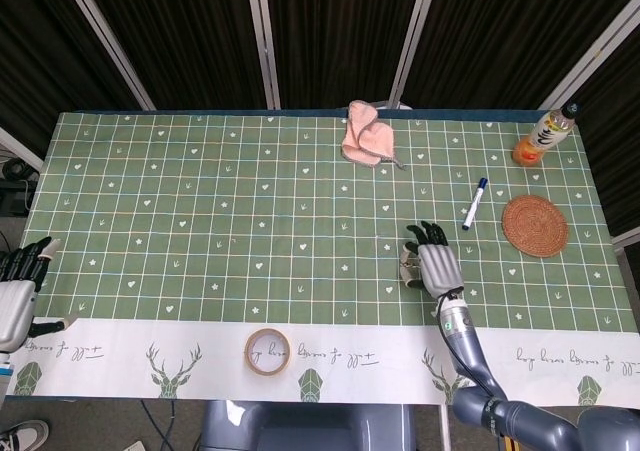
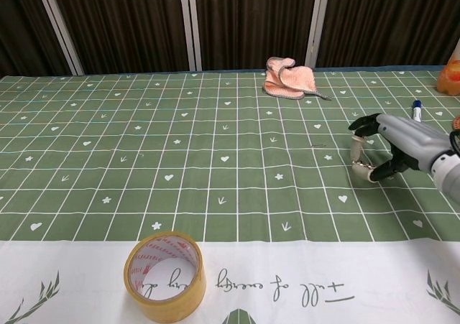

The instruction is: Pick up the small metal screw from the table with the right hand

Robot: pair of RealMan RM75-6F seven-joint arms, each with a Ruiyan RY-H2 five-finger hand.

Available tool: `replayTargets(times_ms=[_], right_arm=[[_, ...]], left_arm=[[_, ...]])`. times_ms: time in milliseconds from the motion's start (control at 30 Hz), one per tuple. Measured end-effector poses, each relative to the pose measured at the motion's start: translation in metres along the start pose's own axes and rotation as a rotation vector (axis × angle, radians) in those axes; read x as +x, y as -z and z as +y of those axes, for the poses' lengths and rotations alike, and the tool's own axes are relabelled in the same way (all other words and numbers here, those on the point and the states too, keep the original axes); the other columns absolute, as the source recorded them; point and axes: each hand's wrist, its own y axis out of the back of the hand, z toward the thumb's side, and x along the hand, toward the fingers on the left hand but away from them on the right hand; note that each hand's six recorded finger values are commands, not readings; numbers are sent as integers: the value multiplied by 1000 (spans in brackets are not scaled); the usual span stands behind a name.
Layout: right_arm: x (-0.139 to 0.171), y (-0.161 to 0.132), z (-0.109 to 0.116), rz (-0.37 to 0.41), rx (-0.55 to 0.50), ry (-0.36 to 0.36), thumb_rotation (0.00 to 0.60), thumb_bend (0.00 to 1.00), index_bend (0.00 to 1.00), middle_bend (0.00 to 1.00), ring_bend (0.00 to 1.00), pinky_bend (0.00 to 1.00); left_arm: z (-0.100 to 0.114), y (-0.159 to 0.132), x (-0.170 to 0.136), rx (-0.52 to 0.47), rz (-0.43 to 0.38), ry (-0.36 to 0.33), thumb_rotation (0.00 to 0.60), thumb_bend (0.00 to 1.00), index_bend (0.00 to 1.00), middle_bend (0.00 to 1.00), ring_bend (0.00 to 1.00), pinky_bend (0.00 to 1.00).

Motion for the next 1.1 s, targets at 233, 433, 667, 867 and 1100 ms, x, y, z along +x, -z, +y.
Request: replayTargets(times_ms=[233, 433, 667, 867, 1100], right_arm=[[-10, -1, 19, -158, -288, 11, 600, 334, 577, 149, 0, 9], [-19, -3, 32, -322, -603, 20, 600, 333, 584, 153, 0, 9], [-36, -34, 47, -360, -876, 40, 600, 332, 589, 154, 0, 9], [-44, -42, 42, -361, -938, 54, 600, 333, 590, 154, 0, 9], [-51, -48, 28, -370, -961, 39, 600, 335, 592, 154, 0, 9]], left_arm=[[0, -1, 0, 9, -5, -7, 600, 65, 0, 0, 0, 0], [0, -2, -1, 16, -10, -7, 600, 66, 0, 0, 0, 0], [0, -2, 0, 15, -9, -10, 600, 67, 0, 0, 0, 0], [0, -1, 0, 12, -8, -11, 600, 65, 0, 0, 0, 0], [1, -1, 1, 9, -9, -13, 600, 66, 0, 0, 0, 0]])
